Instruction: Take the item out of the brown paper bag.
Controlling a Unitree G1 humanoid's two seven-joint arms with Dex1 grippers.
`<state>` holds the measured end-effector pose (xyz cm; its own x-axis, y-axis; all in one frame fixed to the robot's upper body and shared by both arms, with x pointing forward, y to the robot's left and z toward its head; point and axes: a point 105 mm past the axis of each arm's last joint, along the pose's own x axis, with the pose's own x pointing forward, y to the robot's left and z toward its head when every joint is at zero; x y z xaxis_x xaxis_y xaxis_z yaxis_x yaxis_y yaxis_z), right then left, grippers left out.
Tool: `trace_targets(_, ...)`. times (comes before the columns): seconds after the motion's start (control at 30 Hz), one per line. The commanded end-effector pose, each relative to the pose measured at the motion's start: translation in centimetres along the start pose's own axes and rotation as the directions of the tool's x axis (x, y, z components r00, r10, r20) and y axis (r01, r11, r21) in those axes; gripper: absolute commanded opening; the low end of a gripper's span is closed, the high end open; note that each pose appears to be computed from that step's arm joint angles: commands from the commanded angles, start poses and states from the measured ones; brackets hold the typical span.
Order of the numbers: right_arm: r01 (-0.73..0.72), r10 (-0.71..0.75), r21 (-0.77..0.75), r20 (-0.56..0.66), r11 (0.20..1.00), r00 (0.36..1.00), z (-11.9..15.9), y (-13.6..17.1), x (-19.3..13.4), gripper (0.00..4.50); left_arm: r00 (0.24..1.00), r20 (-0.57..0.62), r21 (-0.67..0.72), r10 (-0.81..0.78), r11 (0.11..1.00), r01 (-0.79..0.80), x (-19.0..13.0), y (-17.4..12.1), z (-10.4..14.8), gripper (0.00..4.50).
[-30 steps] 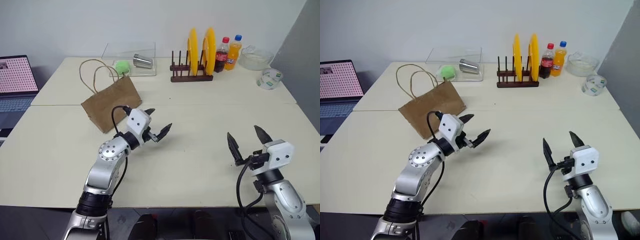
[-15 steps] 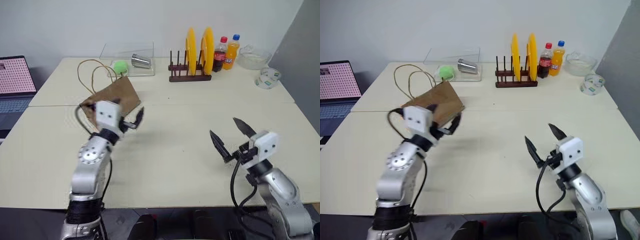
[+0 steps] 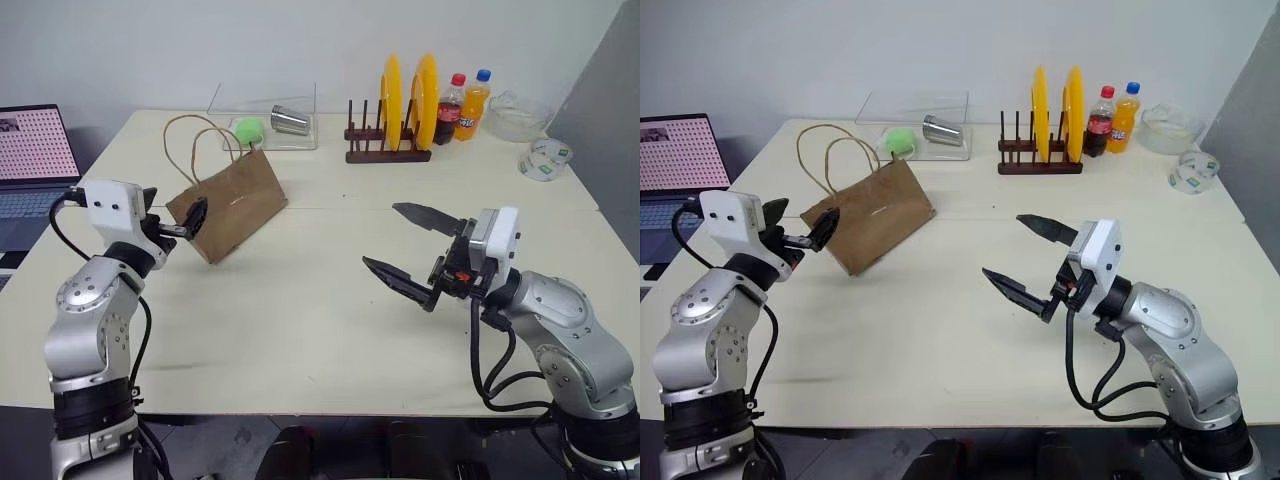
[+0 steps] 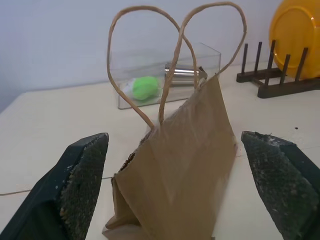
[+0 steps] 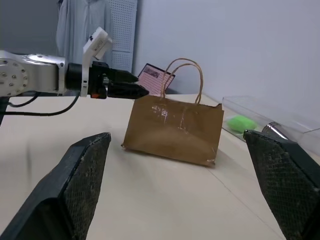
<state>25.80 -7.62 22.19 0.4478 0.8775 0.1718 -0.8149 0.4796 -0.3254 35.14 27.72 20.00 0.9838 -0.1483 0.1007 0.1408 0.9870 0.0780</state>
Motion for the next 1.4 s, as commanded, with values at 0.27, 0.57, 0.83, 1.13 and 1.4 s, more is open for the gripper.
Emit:
trace_targets(0.27, -0.008, 0.009, -0.044, 0.015, 0.999, 1.000, 1.0, 0.6, 0.2, 4.50, 0.997, -0.061, -0.046, -0.048, 0.998, 0.045, 3.6, 2.6, 1.2, 4.48)
trace_targets(0.57, -0.027, 0.028, -0.071, 0.011, 0.997, 1.000, 1.4, 1.1, 0.6, 4.50, 0.992, -0.049, -0.037, -0.118, 0.993, 0.116, 7.7, 2.6, 3.4, 4.48)
trace_targets(0.83, -0.025, 0.025, -0.077, 0.005, 0.997, 1.000, 1.5, 1.1, 0.5, 4.50, 0.994, -0.026, -0.027, -0.110, 0.994, 0.109, 8.9, 3.4, 5.8, 4.48)
trace_targets(1.13, -0.029, 0.030, -0.075, 0.003, 0.997, 1.000, 1.8, 0.9, 0.5, 4.50, 0.992, -0.018, 0.009, -0.126, 0.992, 0.126, 9.5, 3.4, 8.0, 4.48)
trace_targets(1.4, -0.039, 0.038, -0.071, -0.012, 0.997, 0.999, 1.6, 1.0, 0.4, 4.50, 0.992, -0.074, 0.058, -0.103, 0.993, 0.107, 9.8, 3.5, 8.0, 4.48)
